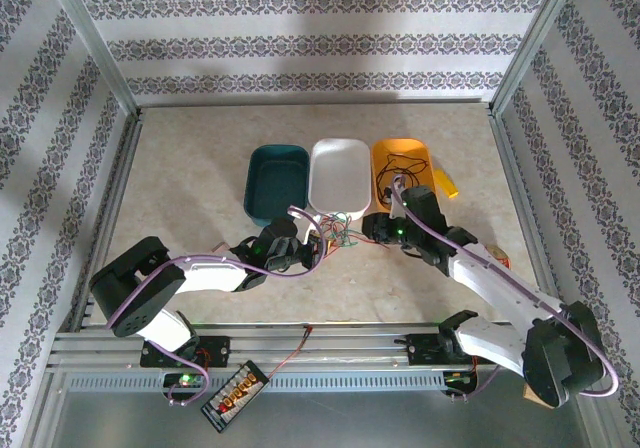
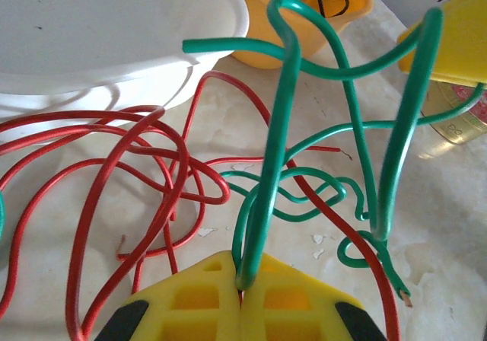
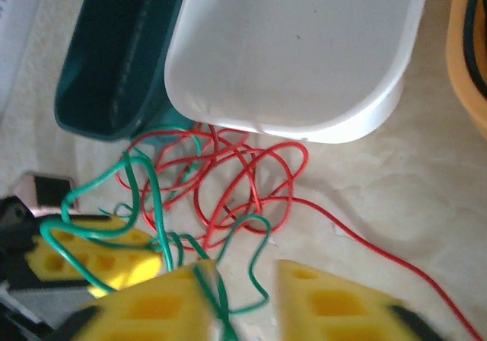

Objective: Untangle the cables

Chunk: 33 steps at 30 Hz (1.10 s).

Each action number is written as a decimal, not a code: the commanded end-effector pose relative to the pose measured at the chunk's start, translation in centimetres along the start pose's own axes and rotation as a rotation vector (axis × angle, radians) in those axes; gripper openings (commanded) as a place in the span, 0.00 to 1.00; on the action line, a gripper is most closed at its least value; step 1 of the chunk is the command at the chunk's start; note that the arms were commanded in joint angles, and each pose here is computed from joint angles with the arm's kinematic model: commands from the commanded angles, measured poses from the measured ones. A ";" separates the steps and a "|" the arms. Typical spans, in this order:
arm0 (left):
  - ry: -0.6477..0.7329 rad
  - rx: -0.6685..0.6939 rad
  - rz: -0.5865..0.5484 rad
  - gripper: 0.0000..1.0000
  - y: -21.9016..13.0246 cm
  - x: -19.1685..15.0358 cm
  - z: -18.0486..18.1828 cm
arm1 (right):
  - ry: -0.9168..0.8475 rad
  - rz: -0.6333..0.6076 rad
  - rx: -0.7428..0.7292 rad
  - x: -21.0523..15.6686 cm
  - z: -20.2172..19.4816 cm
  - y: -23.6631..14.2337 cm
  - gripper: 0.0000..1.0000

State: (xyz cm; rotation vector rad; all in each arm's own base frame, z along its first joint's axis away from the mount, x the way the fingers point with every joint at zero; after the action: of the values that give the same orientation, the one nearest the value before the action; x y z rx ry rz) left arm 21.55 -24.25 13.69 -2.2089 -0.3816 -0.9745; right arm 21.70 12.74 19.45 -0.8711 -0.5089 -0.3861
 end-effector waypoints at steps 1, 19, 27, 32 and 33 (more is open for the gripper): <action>-0.001 -0.050 -0.037 0.00 0.0 1.3 -0.7 | -0.003 -0.047 0.028 0.5 0.3 0.5 0.05; 0.052 -0.075 -0.085 0.71 -2.1 3.5 -2.0 | -0.125 -0.067 0.004 0.4 1.2 -2.7 0.00; 0.071 -0.175 -0.027 0.61 1.9 4.9 -3.0 | -0.132 -0.057 0.036 0.5 1.7 -2.8 0.00; 0.071 -0.192 0.016 0.39 3.6 5.0 -3.0 | -0.127 -0.077 0.020 0.6 1.7 -3.2 0.00; 0.069 -0.184 0.016 0.31 3.8 4.9 -2.9 | -0.126 -0.080 0.021 0.7 1.7 -3.3 0.00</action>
State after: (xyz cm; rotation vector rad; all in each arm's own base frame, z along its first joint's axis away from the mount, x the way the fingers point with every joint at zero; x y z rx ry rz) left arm 24.67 -28.75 16.71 -2.3207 -0.2782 -1.0880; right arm 20.23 11.88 21.20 -0.8877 -0.6190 -0.3898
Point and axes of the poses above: each hand's point on the last joint's axis, 136 mm out from that joint toward the fingers, its own y axis out along the fingers, its own z axis along the line the jaws close on, x = y × z, the point moved 10 cm from there along -y, back along the fingers, and after that the axes turned 3 degrees about -y, right-handed, at the moved point
